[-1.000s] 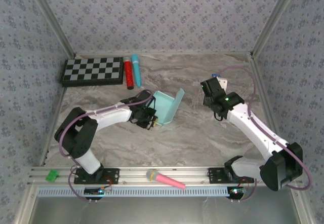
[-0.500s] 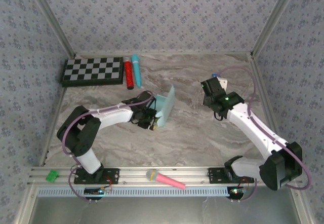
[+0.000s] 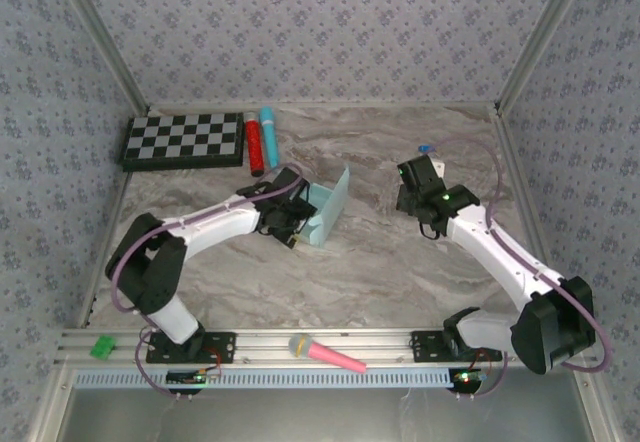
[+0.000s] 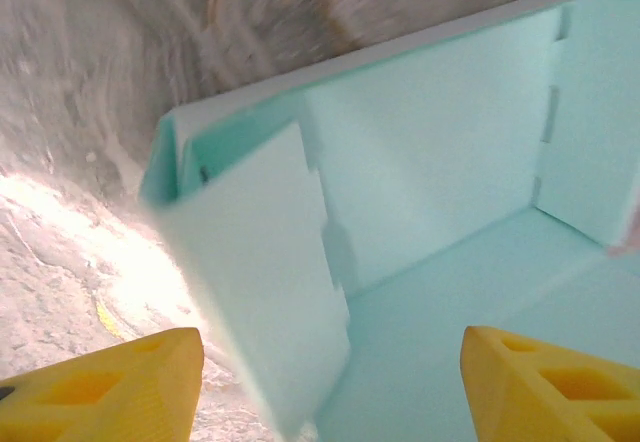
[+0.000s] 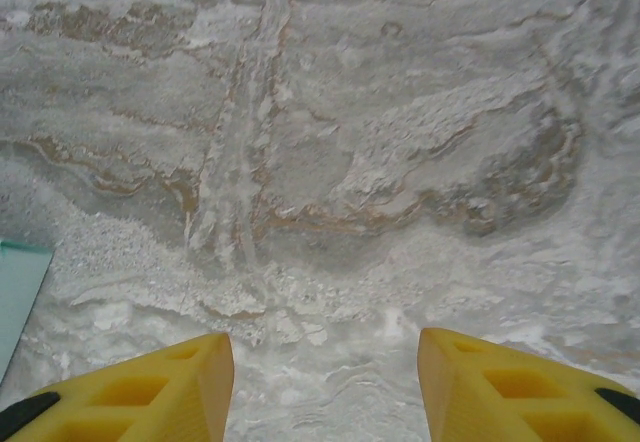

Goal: Fold the paper box

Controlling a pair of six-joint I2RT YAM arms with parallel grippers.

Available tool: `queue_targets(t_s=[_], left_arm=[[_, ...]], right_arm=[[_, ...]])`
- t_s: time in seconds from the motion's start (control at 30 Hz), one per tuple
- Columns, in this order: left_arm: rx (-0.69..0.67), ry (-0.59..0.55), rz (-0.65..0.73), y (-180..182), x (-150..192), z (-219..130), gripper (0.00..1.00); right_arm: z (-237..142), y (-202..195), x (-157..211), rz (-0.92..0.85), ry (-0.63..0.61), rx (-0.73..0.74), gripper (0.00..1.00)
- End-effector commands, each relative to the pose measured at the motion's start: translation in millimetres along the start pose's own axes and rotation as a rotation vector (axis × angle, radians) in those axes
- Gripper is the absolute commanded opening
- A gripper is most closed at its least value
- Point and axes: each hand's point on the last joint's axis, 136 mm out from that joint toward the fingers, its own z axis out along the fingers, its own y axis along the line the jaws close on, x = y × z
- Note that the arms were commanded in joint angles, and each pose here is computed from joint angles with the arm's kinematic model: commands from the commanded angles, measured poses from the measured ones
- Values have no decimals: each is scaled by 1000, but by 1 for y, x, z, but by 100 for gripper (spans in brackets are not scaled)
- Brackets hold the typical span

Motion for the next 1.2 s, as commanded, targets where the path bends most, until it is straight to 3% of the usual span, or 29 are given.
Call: queue_targets(t_s=[0.0,0.2,0.33,0.5,0.63,0.77,0.93,1.17], left_arm=[[3,-165,111,-1,-28,-38,70],[-5,-326,256,1,-58,-72,70],[-29,-335,399,2,-82,-66,67],[-85,-262,670,-7,-105,-45,54],[-166,-200,816,-11,-111,-24,32],[-185,-159,869,-13,-113,-4,12],[-172,-95,889,-16,-111,18,0],[-147,-16,885,-10,-101,41,0]], right_arm=[[5,16,2,40,0,-101,53],[21,33,19,63,51,-182,52],[30,48,30,66,88,-231,51],[40,69,46,63,128,-273,51],[51,87,62,57,170,-307,48],[59,102,74,55,192,-326,38],[71,122,85,68,226,-378,20],[94,136,87,116,237,-417,8]])
